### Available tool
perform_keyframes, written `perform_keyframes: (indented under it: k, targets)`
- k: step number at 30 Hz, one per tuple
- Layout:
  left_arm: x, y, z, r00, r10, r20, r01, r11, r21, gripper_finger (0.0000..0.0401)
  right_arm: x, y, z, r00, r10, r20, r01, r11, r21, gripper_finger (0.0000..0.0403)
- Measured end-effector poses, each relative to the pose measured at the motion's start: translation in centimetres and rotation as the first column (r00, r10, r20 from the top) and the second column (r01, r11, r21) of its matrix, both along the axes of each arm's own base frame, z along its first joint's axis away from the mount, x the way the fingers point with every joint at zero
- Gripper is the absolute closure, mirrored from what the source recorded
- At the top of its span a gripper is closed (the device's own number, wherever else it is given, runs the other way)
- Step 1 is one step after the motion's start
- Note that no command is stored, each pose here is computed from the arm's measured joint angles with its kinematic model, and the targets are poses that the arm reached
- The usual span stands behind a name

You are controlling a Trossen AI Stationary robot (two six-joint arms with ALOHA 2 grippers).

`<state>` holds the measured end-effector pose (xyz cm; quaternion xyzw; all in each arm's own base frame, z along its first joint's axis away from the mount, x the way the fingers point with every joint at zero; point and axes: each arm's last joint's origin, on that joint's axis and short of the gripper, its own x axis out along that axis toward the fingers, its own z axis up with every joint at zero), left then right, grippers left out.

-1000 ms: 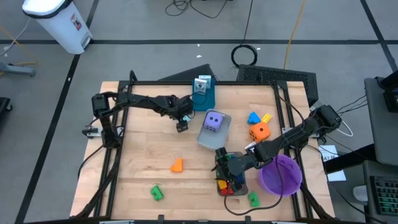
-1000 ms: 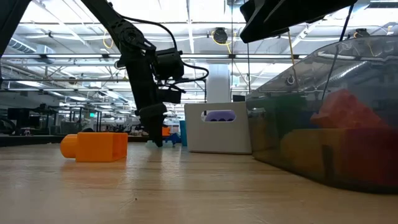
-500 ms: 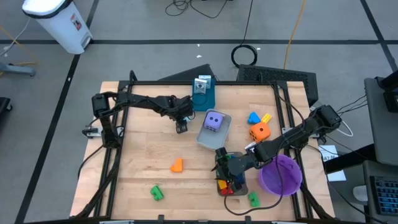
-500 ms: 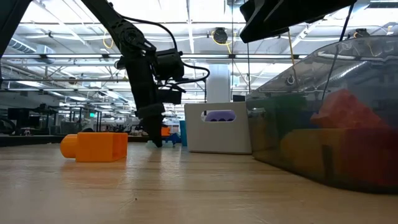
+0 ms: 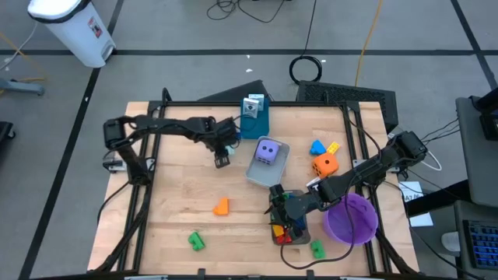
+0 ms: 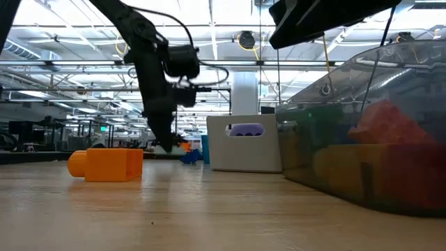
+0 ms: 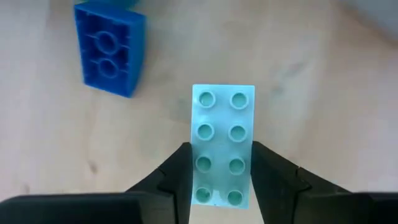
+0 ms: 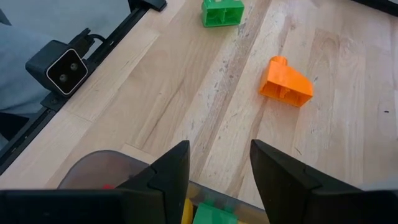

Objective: Pick & Place Toys
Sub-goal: Put the light blue game piece into the black bin

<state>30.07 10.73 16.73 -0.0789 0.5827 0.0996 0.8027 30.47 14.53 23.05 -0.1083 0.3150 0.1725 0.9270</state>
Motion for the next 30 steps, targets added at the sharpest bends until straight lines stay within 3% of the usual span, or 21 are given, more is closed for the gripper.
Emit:
perform_keyframes:
  k: [11, 15, 20, 30]
  targets:
    - [-1.1, -5.8, 7.2, 0.958, -0.023, 0.287, 0.096, 0.966, -0.241, 0.0264, 0.2, 0.0, 0.2, 0.998, 0.030, 0.056, -0.026, 0.997, -0.078, 0.0243]
    - [-0.6, -8.3, 8.4, 0.924, -0.071, 0.376, 0.176, 0.952, -0.252, 0.0261, 0.6, -0.2, 0.8, 0.986, 0.024, 0.162, 0.012, 0.977, -0.213, 0.0243]
    - [0.1, -10.8, 9.1, 0.882, -0.121, 0.456, 0.257, 0.934, -0.249, 0.0260, 1.2, -0.1, 1.6, 0.953, 0.128, 0.275, -0.031, 0.943, -0.332, 0.0243]
    - [0.4, -13.7, 9.2, 0.860, -0.168, 0.481, 0.325, 0.908, -0.264, 0.0255, 2.8, -1.4, 1.7, 0.920, 0.104, 0.378, 0.080, 0.893, -0.442, 0.0213]
